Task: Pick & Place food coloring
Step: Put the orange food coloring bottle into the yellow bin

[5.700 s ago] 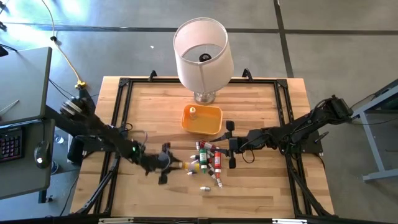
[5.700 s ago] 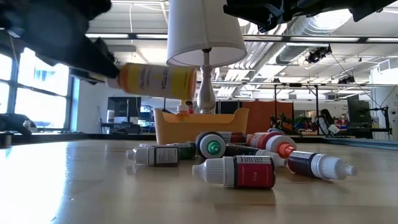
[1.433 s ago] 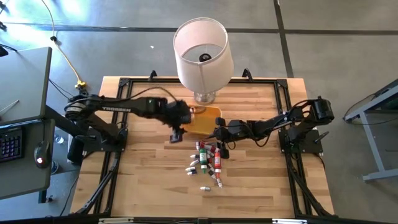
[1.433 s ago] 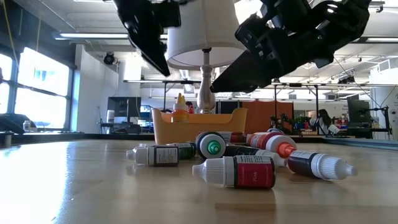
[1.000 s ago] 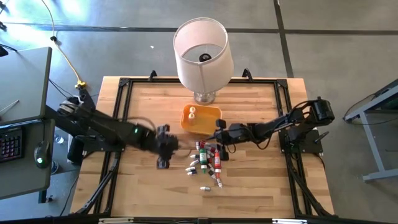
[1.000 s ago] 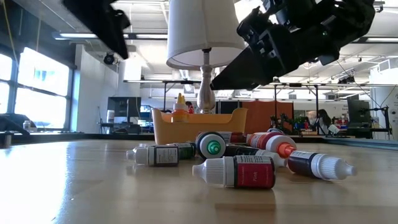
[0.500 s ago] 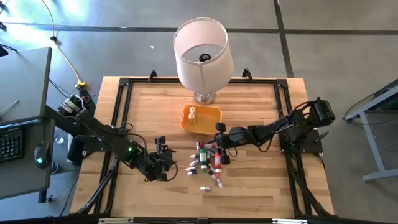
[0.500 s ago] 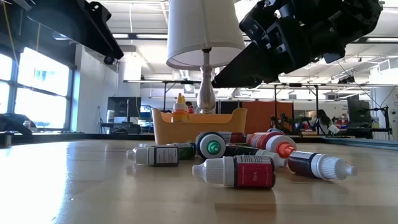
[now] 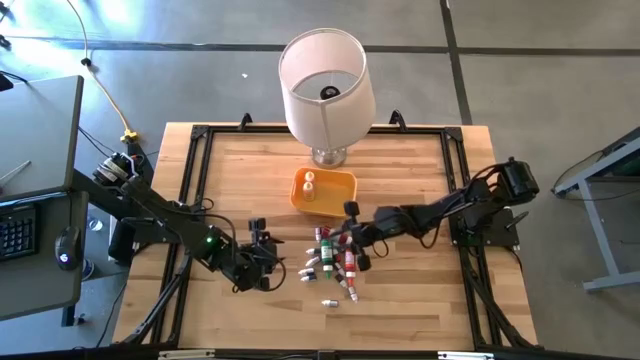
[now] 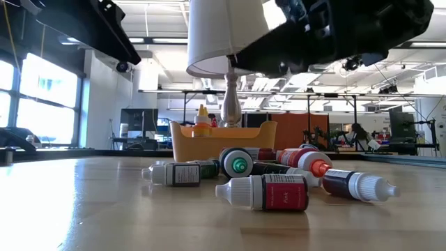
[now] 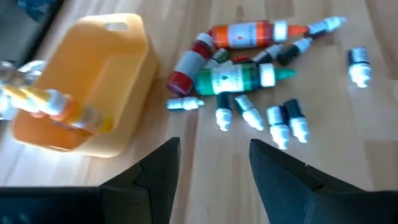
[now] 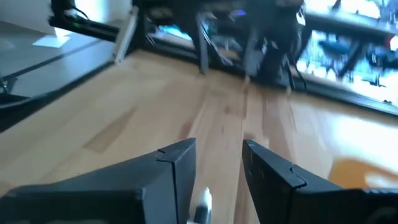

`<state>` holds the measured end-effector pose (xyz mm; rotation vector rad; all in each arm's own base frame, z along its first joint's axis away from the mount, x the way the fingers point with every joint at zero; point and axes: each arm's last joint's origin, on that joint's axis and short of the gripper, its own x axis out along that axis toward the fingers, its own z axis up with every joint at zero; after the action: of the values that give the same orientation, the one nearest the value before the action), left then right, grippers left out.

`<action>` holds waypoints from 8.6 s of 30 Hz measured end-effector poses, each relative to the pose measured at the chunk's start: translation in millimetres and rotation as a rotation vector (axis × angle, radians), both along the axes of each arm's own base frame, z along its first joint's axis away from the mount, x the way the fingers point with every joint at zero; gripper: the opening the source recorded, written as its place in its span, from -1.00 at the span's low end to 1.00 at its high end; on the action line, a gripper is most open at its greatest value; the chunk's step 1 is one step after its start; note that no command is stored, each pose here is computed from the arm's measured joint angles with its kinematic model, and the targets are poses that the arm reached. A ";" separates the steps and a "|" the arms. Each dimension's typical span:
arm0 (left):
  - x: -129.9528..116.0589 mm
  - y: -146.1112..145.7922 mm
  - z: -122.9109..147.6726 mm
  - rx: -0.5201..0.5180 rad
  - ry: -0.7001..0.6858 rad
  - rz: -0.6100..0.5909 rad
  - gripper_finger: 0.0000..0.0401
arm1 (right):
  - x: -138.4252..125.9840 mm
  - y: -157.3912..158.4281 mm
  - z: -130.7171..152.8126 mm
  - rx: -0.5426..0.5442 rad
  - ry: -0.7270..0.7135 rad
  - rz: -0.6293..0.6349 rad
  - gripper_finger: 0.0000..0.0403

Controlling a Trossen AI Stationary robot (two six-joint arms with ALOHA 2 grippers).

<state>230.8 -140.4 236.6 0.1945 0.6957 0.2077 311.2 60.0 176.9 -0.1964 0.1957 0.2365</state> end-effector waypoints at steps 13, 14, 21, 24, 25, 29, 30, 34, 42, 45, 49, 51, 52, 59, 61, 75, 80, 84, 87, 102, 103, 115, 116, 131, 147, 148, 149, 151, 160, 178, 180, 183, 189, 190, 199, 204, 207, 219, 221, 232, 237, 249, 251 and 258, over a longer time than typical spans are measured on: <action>0.0 0.0 -0.1 -0.016 -0.002 0.010 -0.06 | -4.3 22.1 6.1 -0.280 -0.110 -0.100 -0.38; 0.1 0.0 -0.2 -0.016 -0.002 0.010 -0.06 | -4.7 23.8 5.9 -0.267 -0.110 -0.073 -0.38; 0.3 0.1 0.1 -0.018 -0.011 0.020 -0.06 | -8.8 30.0 -6.1 -0.064 0.044 0.178 -0.38; 0.3 0.1 0.1 -0.035 -0.017 0.034 -0.06 | -12.7 32.2 -12.8 0.055 0.164 0.255 -0.38; 0.3 0.1 0.1 -0.036 -0.018 0.036 -0.06 | -13.9 33.2 -14.2 0.081 0.194 0.291 -0.38; 0.6 0.6 0.7 -0.037 -0.038 0.063 -0.06 | -13.5 37.3 -14.8 0.081 0.313 0.432 -0.38; 0.7 0.9 1.0 -0.031 -0.047 0.074 -0.06 | -12.1 38.2 -13.6 0.047 0.341 0.461 -0.38; 0.9 2.1 1.9 -0.012 -0.081 0.118 -0.06 | -4.6 42.8 -0.2 -0.179 0.447 0.528 -0.38; 0.7 3.0 2.3 0.009 -0.091 0.134 -0.06 | 14.6 47.9 2.6 -0.318 0.484 0.525 -0.38; 0.5 3.1 2.1 0.011 -0.087 0.133 -0.06 | 18.5 51.8 -14.9 -0.397 0.488 0.573 -0.38; 0.2 2.4 1.4 -0.008 -0.068 0.114 -0.06 | 20.7 54.3 -27.8 -0.481 0.481 0.619 -0.38; 0.1 2.1 1.0 -0.018 -0.057 0.103 -0.06 | 20.3 53.3 -29.9 -0.514 0.499 0.596 -0.38; 0.1 2.0 0.9 -0.020 -0.056 0.102 -0.06 | 19.7 52.4 -30.7 -0.526 0.514 0.583 -0.38; 0.2 1.9 1.0 -0.023 -0.057 0.101 -0.06 | 13.0 50.0 -35.3 -0.532 0.593 0.623 -0.38; 0.2 1.9 1.0 -0.023 -0.057 0.101 -0.06 | 11.8 49.6 -36.1 -0.539 0.606 0.630 -0.38; 0.4 1.8 1.3 -0.023 -0.063 0.104 -0.06 | 4.8 43.0 -41.3 -0.763 0.661 0.672 -0.38; 0.4 1.8 1.3 -0.024 -0.063 0.105 -0.06 | 4.8 42.9 -41.4 -0.837 0.627 0.727 -0.38; 0.5 1.8 1.3 -0.025 -0.064 0.106 -0.06 | 5.5 39.4 -41.4 -0.882 0.622 0.733 -0.38; 0.5 1.8 1.3 -0.025 -0.064 0.106 -0.06 | 6.6 33.4 -41.8 -0.853 0.646 0.707 -0.38; 0.4 1.9 1.2 -0.024 -0.063 0.106 -0.06 | 20.0 30.3 -35.1 -0.579 0.593 0.542 -0.38; 0.4 1.8 1.2 -0.024 -0.063 0.105 -0.06 | 21.1 30.8 -34.3 -0.569 0.578 0.541 -0.38; 0.4 1.7 1.1 -0.029 -0.059 0.100 -0.06 | 24.5 33.2 -31.4 -0.371 0.604 0.437 -0.38; 0.4 1.7 1.1 -0.029 -0.059 0.100 -0.06 | 24.5 33.2 -31.4 -0.359 0.609 0.429 -0.38; 0.4 1.6 1.1 -0.047 -0.065 0.114 -0.06 | 29.0 36.5 -27.3 -0.353 0.540 0.425 -0.02; 0.3 1.1 0.8 -0.059 -0.055 0.102 -0.06 | 6.8 49.3 -37.9 -0.505 0.710 0.523 0.04; 0.3 1.1 0.8 -0.058 -0.055 0.102 -0.06 | 5.2 49.3 -39.0 -0.575 0.713 0.529 0.03; 0.3 1.1 0.8 -0.057 -0.055 0.102 -0.06 | 4.6 49.0 -39.4 -0.639 0.707 0.532 0.01; 0.3 1.2 0.8 -0.055 -0.056 0.103 -0.06 | 5.0 48.4 -39.3 -0.715 0.691 0.535 -0.02; 0.3 1.3 0.8 -0.054 -0.060 0.108 -0.06 | 7.5 28.7 -40.7 -0.725 0.729 0.535 -0.11; 0.3 1.4 0.8 -0.052 -0.061 0.110 -0.06 | 14.5 -9.6 -42.9 -0.647 0.694 0.565 -0.39; 0.3 1.4 0.8 -0.052 -0.061 0.110 -0.06 | 14.8 -10.4 -42.9 -0.637 0.701 0.544 -0.42; 0.3 1.4 0.8 -0.051 -0.061 0.109 -0.06 | 17.6 -10.1 -41.9 -0.603 0.693 0.481 -0.40; 0.3 1.4 0.8 -0.050 -0.060 0.108 -0.06 | 29.4 3.7 -15.4 -0.579 0.598 0.341 -0.37; 0.3 1.4 0.8 -0.050 -0.060 0.108 -0.06 | 30.6 5.6 -6.0 -0.577 0.575 0.309 -0.39; 0.3 2.0 1.3 -0.025 -0.071 0.117 -0.06 | 31.3 -0.2 72.7 -0.431 0.195 0.077 -0.39; 0.4 2.6 1.5 -0.009 -0.083 0.130 -0.06 | 36.8 -26.6 64.5 -0.287 0.012 -0.043 -0.40; 0.3 2.7 1.6 -0.009 -0.083 0.131 -0.06 | 35.9 -42.1 46.0 -0.213 -0.062 -0.139 -0.43; 0.1 3.3 1.7 0.021 -0.082 0.128 -0.06 | 27.8 -86.3 -15.5 -0.096 -0.101 -0.476 -0.33; 0.1 3.4 1.7 0.023 -0.081 0.127 -0.06 | 27.9 -93.1 -20.1 -0.097 -0.082 -0.494 -0.37; 0.0 3.6 1.8 0.029 -0.083 0.132 -0.06 | 22.0 -122.5 -34.8 -0.052 0.050 -0.573 -0.35; 0.0 3.7 1.7 0.030 -0.083 0.132 -0.06 | 20.3 -130.0 -35.6 -0.025 0.057 -0.592 -0.38; 0.0 3.7 1.8 0.031 -0.085 0.134 -0.06 | 18.8 -133.7 -39.4 -0.025 0.103 -0.589 -0.12; 0.0 3.7 1.7 0.031 -0.085 0.134 -0.06 | 18.7 -133.8 -39.3 -0.027 0.103 -0.594 -0.06; 0.0 3.7 1.9 0.032 -0.085 0.133 -0.06 | 18.8 -133.1 -29.6 -0.098 0.053 -0.603 -0.02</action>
<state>230.8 -136.7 238.5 0.1688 0.6216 0.3529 329.9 -73.1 147.3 -0.2196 0.3100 -0.3678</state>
